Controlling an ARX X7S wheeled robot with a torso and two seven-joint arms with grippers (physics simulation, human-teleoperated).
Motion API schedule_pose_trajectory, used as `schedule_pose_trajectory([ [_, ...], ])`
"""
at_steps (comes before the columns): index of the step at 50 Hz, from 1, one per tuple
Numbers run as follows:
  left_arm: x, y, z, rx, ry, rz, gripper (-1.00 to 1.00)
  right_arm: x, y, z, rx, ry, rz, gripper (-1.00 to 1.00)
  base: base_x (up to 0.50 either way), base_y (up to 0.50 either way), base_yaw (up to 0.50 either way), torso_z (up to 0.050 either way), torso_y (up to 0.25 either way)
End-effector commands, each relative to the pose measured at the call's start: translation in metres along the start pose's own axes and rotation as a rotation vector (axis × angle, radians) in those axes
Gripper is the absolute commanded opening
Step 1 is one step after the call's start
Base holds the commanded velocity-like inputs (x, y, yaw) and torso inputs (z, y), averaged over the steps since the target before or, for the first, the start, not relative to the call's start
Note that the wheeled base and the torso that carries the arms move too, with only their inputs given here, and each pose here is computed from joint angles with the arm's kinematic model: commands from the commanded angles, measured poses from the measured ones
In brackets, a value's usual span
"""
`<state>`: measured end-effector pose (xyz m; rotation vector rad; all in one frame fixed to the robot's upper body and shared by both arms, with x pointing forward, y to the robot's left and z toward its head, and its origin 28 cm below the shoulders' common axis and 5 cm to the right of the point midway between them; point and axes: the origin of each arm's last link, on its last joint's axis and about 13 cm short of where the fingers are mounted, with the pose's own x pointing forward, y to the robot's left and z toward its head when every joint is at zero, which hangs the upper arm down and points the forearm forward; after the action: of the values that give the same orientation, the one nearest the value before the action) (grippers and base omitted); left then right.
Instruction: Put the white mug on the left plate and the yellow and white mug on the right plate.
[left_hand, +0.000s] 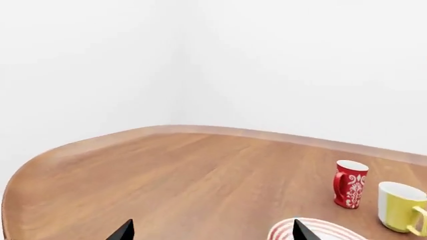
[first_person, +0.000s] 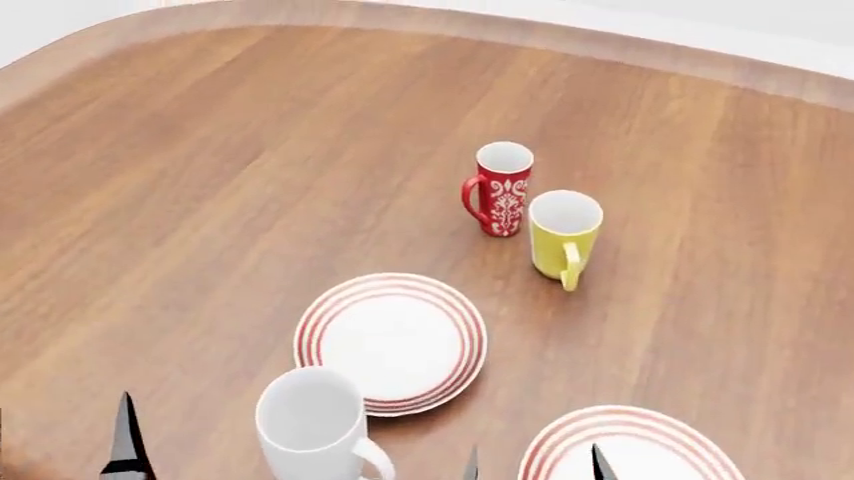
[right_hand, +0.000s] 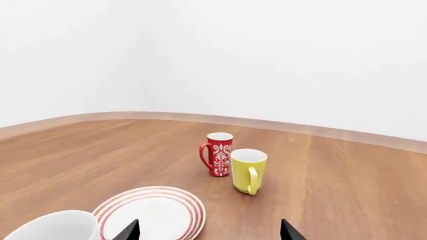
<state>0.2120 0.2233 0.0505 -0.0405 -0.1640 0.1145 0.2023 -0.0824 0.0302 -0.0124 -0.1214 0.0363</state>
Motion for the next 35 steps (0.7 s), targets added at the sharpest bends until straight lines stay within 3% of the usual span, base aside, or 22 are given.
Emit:
schedule_pose_trajectory([
  [1, 0.0047, 0.0062, 0.0024, 0.01, 0.018, 0.022, 1.0, 0.0045, -0.0038, 0.0001, 0.016, 0.003, -0.017, 1.0, 0.46, 0.19, 0.0, 0.0, 0.0],
  [6, 0.0036, 0.0064, 0.0033, 0.009, 0.018, 0.025, 1.0, 0.0032, -0.0048, -0.0008, 0.01, 0.001, -0.032, 1.0, 0.46, 0.19, 0.0, 0.0, 0.0],
  [15, 0.0034, 0.0065, 0.0037, 0.008, 0.017, 0.026, 1.0, 0.0023, -0.006, 0.0011, 0.027, -0.012, -0.037, 1.0, 0.02, 0.01, 0.0, 0.0, 0.0],
  [28, 0.0045, 0.008, 0.0051, 0.004, 0.014, 0.031, 1.0, 0.0058, -0.0042, -0.0018, 0.006, 0.007, -0.042, 1.0, 0.46, 0.19, 0.0, 0.0, 0.0],
  [35, 0.0051, 0.0092, 0.0071, -0.002, 0.01, 0.037, 1.0, 0.0058, -0.0042, -0.0027, 0.0, 0.008, -0.042, 1.0, 0.0, 0.0, 0.0, 0.0, 0.0],
])
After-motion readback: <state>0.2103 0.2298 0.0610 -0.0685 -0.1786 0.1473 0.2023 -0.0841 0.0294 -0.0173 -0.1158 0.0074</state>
